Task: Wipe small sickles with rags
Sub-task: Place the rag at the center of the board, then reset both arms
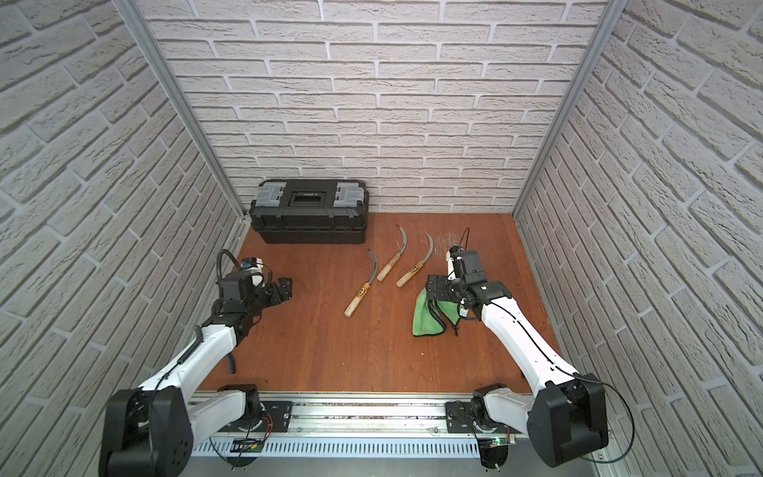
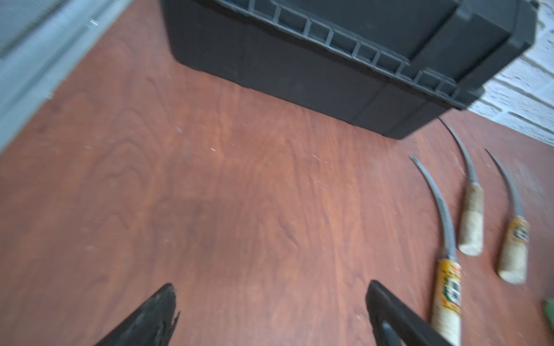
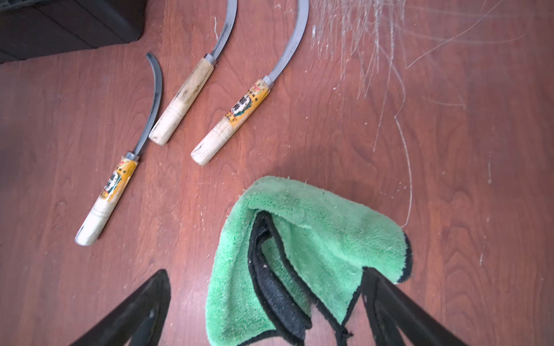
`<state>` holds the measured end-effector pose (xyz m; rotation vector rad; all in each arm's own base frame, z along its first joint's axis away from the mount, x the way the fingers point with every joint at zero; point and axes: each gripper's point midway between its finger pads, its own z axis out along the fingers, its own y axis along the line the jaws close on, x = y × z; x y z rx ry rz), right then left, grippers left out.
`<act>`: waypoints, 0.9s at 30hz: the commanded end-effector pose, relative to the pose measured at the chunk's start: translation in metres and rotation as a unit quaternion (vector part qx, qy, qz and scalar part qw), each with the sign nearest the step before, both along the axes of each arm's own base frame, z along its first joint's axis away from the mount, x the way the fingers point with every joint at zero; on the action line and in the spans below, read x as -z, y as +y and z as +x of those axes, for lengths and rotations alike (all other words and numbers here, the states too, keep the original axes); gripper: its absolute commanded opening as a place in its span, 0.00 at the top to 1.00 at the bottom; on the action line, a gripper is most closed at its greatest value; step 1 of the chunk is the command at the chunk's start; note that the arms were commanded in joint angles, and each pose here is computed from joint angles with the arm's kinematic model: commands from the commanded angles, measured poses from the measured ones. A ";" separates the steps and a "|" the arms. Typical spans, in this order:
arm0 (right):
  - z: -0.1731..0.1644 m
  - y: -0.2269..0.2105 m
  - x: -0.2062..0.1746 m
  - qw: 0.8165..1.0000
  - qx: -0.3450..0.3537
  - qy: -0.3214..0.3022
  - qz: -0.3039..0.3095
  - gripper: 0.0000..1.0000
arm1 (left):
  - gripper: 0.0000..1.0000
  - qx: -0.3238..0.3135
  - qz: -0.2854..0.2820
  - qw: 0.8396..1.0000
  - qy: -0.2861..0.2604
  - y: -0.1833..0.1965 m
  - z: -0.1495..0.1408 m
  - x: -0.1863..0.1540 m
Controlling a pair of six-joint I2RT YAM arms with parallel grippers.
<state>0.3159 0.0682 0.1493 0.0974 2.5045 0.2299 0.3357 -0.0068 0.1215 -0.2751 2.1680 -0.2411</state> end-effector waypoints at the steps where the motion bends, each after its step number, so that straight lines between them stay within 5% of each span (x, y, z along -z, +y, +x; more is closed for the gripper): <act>1: 0.014 -0.008 -0.015 0.998 0.005 -0.059 -0.027 0.00 | 0.02 -0.034 0.029 0.998 -0.039 0.028 0.006 -0.011; 12: 0.024 -0.020 -0.032 0.972 -0.012 -0.220 -0.083 0.00 | 0.02 -0.086 0.098 0.989 -0.075 0.072 0.031 0.004; 19: 0.033 -0.027 -0.013 0.969 -0.010 -0.218 -0.119 0.00 | 0.02 -0.096 0.116 0.982 -0.111 0.079 0.039 0.011; 27: 0.050 -0.043 0.007 0.966 0.024 -0.208 -0.152 0.01 | 0.02 -0.034 0.129 0.982 -0.132 0.062 0.053 0.018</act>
